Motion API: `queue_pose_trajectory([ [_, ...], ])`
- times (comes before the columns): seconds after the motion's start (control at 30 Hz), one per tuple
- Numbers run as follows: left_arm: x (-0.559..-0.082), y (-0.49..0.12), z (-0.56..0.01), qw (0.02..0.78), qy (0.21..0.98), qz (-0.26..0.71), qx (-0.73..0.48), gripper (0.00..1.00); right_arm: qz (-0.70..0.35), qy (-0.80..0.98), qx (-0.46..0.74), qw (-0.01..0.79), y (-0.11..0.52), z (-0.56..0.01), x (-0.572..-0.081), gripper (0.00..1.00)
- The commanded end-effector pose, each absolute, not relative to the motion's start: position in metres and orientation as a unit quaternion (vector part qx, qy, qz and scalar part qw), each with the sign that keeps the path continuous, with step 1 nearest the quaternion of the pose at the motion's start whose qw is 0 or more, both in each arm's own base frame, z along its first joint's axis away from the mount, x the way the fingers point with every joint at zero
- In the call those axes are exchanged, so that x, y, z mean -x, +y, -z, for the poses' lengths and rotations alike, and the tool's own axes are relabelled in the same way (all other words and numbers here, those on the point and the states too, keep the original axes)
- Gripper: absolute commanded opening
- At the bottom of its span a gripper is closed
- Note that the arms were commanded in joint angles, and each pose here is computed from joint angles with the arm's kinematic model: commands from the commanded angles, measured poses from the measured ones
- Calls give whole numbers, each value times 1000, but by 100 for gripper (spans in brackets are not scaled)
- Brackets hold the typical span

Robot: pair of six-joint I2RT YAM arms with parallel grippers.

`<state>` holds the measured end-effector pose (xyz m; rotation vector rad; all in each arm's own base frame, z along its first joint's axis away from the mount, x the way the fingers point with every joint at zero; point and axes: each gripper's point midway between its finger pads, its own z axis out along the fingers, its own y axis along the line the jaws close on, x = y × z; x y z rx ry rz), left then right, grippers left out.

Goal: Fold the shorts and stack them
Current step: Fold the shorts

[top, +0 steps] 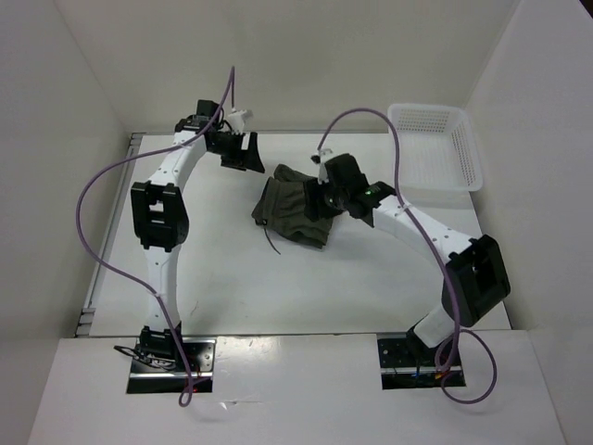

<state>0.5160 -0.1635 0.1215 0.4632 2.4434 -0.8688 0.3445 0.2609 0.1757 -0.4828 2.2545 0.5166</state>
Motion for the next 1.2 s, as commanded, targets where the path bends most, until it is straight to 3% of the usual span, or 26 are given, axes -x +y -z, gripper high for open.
queue_pose_trajectory([
  [0.0, -502, -195, -186, 288, 870, 338, -215, 95, -200, 935, 135, 259, 252, -110, -302, 61],
  [0.07, -501, -198, -183, 282, 872, 335, -216, 100, -212, 940, 98, 249, 249, -103, -307, 61],
  [0.23, -491, -221, -155, 239, 888, 321, -225, 100, -197, 953, 25, 227, 221, -80, -320, 61],
  [0.53, -496, -223, -106, 207, 910, 285, -220, 98, -263, 946, 2, 190, 237, -62, -310, 65],
  [0.6, -497, -222, -98, 201, 914, 278, -217, 90, -263, 946, 1, 189, 236, -54, -308, 65],
  [0.63, -497, -221, -91, 195, 916, 278, -215, 78, -268, 944, 9, 194, 238, -56, -310, 65],
  [0.77, -500, -222, -76, 186, 918, 278, -213, 55, -240, 950, -2, 200, 231, -33, -317, 65],
  [1.0, -497, -229, -72, 176, 913, 299, -215, 27, -241, 943, -7, 230, 235, -32, -343, 64],
  [1.1, -498, -230, -76, 181, 910, 304, -217, 9, -236, 943, -8, 234, 234, -29, -345, 51],
  [1.17, -502, -226, -74, 182, 911, 303, -213, 3, -236, 943, -8, 234, 235, -26, -346, 29],
])
